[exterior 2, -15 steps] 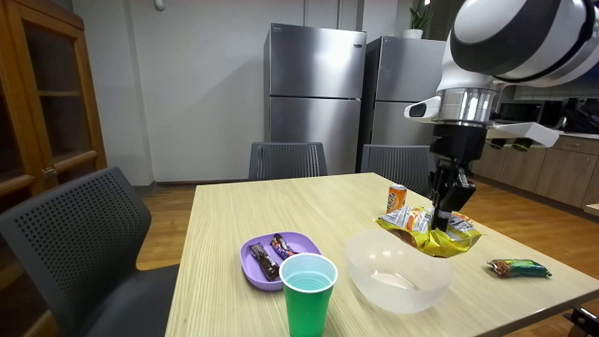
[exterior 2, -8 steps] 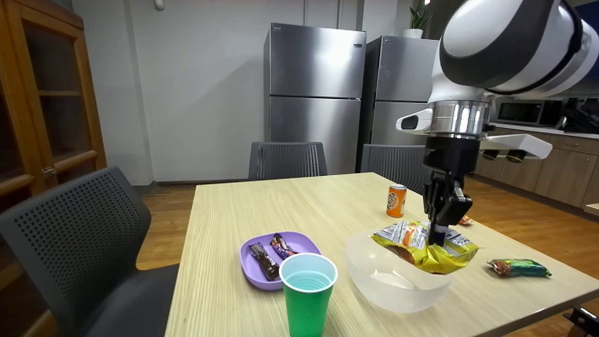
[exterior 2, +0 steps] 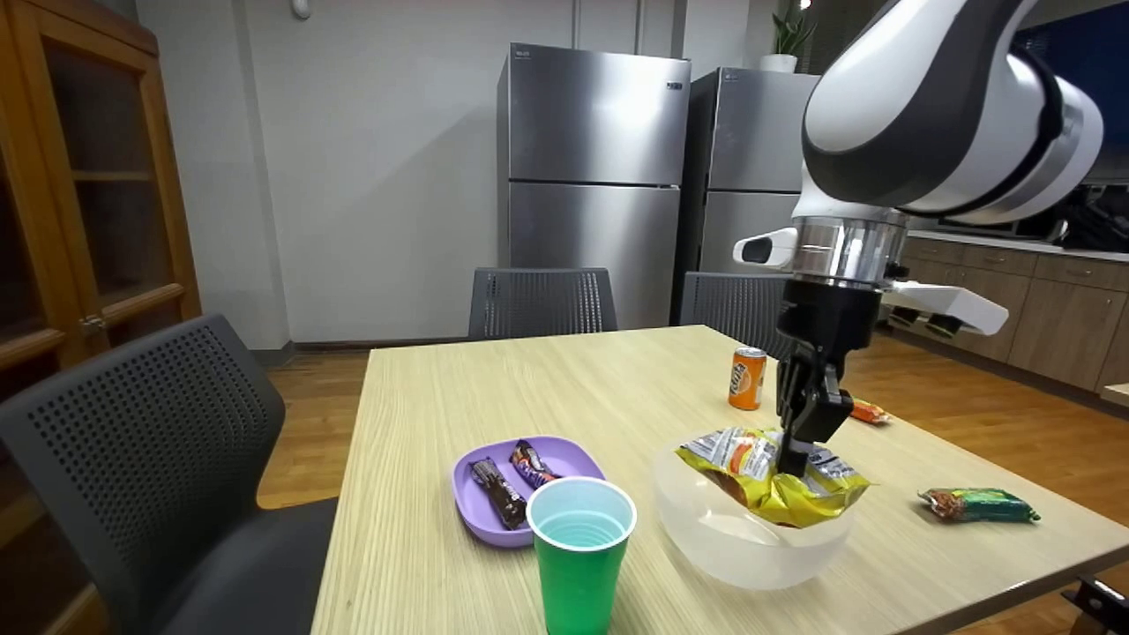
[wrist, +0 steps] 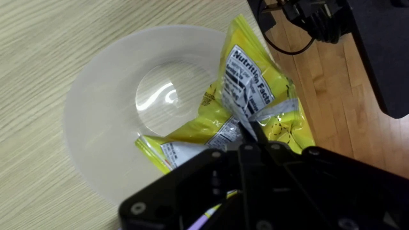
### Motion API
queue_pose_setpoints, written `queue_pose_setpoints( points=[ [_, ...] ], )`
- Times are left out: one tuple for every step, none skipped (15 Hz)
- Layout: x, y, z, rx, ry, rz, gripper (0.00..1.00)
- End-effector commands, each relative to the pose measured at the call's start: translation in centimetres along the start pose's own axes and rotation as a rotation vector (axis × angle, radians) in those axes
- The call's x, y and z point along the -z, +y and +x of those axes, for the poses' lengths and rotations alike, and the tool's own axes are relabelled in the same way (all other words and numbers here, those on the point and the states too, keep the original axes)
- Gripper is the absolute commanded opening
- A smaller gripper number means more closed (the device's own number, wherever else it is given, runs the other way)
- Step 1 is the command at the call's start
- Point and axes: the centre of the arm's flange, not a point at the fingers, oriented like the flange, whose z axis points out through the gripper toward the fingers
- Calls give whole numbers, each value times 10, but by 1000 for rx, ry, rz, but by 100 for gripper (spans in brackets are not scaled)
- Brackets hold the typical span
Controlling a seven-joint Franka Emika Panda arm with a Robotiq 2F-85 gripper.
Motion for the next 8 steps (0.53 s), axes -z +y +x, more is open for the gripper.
queue_pose_setpoints(
  points=[
    [-9, 13, 10, -6, 39, -41, 0],
    [-10, 16, 12, -13, 45, -51, 0],
    [-10, 19, 13, -20, 52, -61, 0],
    [-11, 22, 15, -21, 60, -74, 0],
    [-11, 24, 17, -25, 65, -82, 0],
    [-11, 27, 20, -29, 68, -91, 0],
    [-12, 29, 22, -33, 71, -96, 0],
    [-13, 31, 24, -36, 72, -100, 0]
  ],
)
